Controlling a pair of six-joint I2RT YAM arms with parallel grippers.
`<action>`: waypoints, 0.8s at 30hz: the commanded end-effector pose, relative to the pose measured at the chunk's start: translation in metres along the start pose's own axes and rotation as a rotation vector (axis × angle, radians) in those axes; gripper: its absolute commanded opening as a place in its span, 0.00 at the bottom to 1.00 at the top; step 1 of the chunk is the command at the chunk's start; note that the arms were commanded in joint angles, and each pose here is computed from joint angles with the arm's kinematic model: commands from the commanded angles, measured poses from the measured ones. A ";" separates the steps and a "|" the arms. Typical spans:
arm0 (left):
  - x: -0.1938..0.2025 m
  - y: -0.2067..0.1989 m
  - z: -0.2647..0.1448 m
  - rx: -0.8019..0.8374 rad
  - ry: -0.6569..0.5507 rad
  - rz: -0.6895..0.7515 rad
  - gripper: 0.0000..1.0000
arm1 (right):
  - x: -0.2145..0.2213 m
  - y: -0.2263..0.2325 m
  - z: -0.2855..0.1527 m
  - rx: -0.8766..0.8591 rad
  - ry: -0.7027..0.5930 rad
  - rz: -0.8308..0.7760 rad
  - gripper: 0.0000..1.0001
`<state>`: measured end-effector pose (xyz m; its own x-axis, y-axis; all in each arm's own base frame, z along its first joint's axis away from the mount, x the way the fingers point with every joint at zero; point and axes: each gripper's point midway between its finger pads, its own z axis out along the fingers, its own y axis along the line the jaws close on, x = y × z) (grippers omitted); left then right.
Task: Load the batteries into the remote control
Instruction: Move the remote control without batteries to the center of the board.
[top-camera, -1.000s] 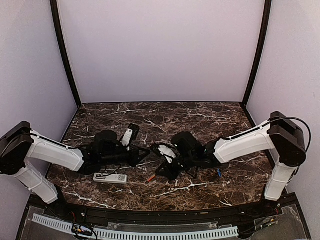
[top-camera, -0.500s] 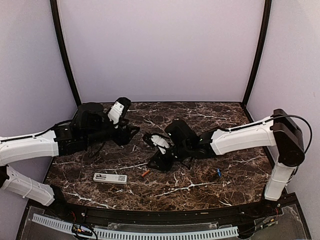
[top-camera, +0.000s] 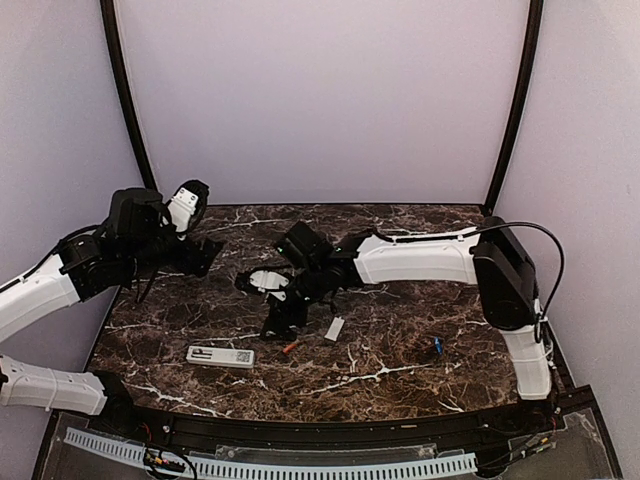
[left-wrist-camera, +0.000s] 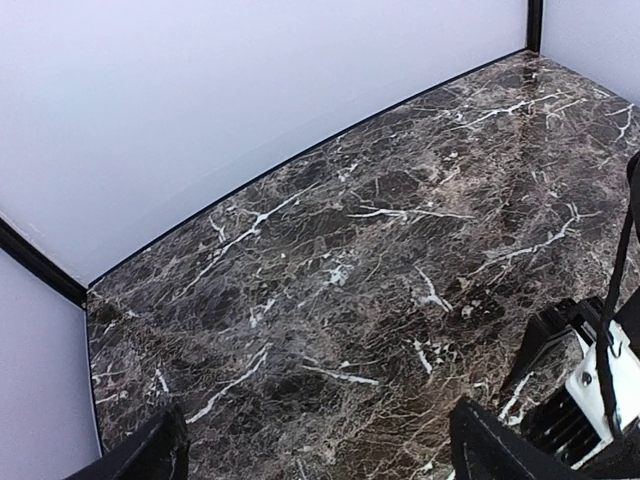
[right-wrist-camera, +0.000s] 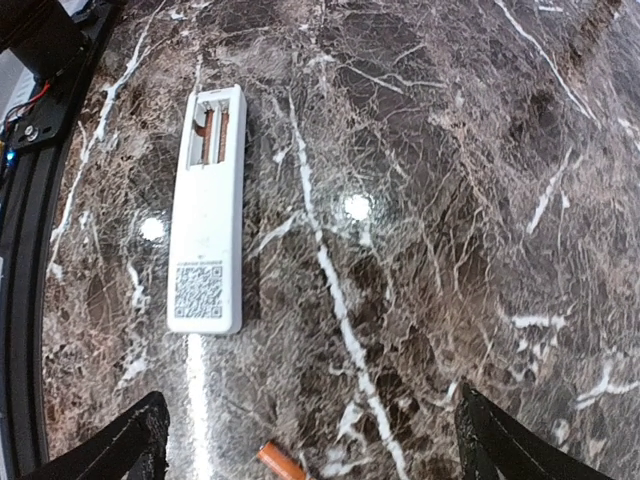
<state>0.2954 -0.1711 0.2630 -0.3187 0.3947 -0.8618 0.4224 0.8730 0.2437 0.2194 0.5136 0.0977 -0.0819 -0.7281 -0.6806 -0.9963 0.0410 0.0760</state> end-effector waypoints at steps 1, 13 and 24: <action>0.016 0.024 -0.002 -0.080 0.058 -0.053 0.90 | -0.005 0.019 0.021 -0.050 0.064 -0.126 0.98; 0.022 0.028 -0.005 -0.056 0.023 -0.061 0.91 | -0.024 0.035 0.090 0.024 0.070 -0.128 0.94; 0.028 0.028 -0.007 -0.050 0.004 -0.038 0.91 | -0.001 0.049 0.108 -0.003 0.171 -0.125 0.43</action>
<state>0.2941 -0.1357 0.2489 -0.3574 0.3573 -0.8629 0.3587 0.9056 0.2264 0.1782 0.5927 0.0259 0.0351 -0.8153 -0.5780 -0.9991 -0.0414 -0.0023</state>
